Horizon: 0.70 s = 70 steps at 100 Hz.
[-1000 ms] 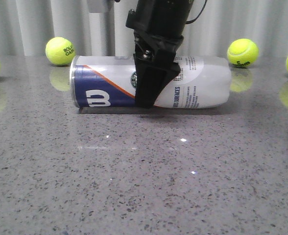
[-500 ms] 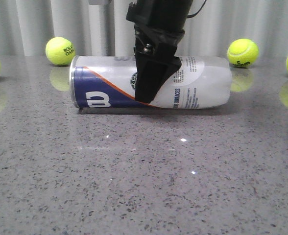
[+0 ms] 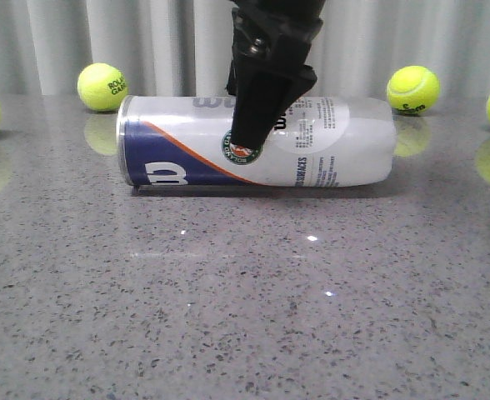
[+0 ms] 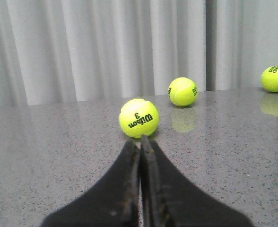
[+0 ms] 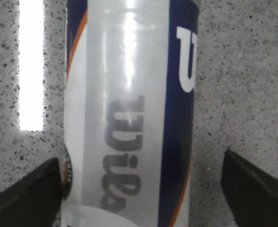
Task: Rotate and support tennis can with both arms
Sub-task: 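Roll the can about its long axis with the right gripper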
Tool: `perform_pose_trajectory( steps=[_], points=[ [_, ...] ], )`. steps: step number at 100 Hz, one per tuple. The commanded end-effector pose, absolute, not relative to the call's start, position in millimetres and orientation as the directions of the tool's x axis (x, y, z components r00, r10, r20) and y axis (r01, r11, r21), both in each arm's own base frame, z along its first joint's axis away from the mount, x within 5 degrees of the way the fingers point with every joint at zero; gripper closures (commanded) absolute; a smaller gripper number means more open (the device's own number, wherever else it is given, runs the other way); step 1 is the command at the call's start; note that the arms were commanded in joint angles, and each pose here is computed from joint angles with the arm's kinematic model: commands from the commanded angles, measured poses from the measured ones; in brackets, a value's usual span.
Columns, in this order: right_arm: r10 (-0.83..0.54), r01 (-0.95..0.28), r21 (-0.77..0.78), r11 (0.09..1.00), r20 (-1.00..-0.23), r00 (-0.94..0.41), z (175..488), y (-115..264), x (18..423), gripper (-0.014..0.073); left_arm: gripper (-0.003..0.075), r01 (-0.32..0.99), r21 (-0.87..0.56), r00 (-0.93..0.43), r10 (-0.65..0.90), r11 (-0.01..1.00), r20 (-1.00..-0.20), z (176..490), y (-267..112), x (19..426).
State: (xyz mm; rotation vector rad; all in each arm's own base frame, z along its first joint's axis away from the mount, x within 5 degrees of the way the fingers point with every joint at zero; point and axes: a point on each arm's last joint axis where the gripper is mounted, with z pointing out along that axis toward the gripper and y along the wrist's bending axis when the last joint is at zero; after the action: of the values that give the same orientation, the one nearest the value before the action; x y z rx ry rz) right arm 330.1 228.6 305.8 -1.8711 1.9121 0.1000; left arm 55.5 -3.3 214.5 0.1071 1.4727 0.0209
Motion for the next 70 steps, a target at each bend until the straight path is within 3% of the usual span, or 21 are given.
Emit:
perform_pose_trajectory(
  steps=[1, 70],
  points=[
    [-0.903, -0.935, -0.342, 0.095, -0.424, 0.063, 340.4, 222.6, 322.4, -0.0053, 0.0741, 0.050, 0.074, 0.164, 0.064, 0.996, -0.984, 207.5, -3.5, 53.9],
    [-0.917, -0.954, -0.293, 0.072, -0.395, 0.052, 338.2, 220.0, 317.1, -0.0053, 0.0741, 0.050, 0.074, 0.164, 0.064, 0.996, -0.984, 207.5, -3.5, 53.9]
  ],
)
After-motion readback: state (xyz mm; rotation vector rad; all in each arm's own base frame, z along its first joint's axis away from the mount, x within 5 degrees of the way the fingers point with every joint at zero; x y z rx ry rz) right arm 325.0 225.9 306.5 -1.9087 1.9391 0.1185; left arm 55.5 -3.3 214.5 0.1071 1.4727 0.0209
